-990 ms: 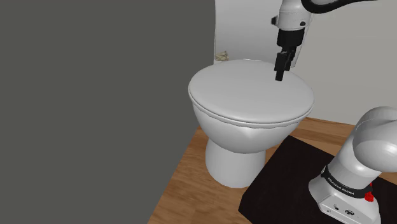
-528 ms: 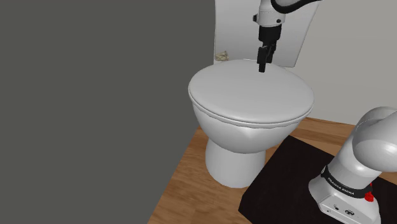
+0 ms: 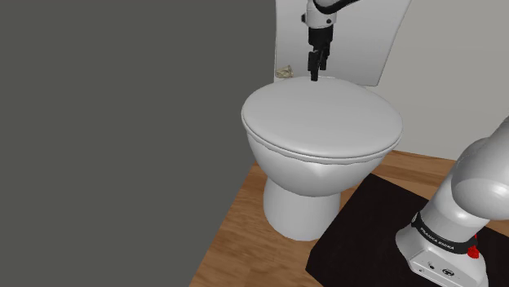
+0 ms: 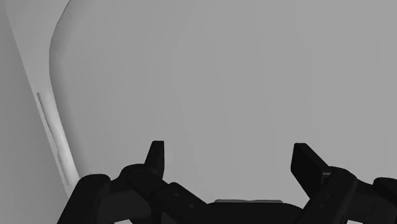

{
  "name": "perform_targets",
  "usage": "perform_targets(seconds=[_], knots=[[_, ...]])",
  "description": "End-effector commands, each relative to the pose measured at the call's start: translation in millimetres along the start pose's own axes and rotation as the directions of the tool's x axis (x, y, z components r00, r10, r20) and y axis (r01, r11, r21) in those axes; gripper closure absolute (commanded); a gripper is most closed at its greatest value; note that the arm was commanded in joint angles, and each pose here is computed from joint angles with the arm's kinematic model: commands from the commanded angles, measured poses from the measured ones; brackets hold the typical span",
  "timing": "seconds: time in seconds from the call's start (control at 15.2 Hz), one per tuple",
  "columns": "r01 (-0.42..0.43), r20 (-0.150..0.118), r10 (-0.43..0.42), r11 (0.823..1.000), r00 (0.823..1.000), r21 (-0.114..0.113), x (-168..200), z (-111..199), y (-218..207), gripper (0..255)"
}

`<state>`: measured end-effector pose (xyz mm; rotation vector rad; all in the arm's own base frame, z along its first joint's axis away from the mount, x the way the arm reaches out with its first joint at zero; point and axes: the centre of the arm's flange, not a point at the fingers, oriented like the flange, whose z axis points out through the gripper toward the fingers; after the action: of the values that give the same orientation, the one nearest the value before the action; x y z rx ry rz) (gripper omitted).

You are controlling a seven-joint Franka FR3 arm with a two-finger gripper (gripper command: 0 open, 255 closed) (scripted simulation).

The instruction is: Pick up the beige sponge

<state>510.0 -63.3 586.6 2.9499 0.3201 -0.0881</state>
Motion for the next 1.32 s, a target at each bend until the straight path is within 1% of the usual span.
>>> perform_targets(seconds=[0.0,0.59,0.66,1.12,1.25], knots=[[0.016,-0.002,-0.016,1.000,1.000,-0.011,22.3,-1.6,12.4,0],[0.084,-0.009,-0.085,0.995,0.996,-0.056,126.2,-10.4,58.9,0],[0.088,-0.010,-0.089,0.994,0.996,-0.058,132.5,-11.0,61.4,0],[0.088,-0.010,-0.089,0.994,0.996,-0.058,135.3,25.3,55.3,0],[0.088,-0.010,-0.089,0.994,0.996,-0.058,135.5,28.3,54.8,0]])
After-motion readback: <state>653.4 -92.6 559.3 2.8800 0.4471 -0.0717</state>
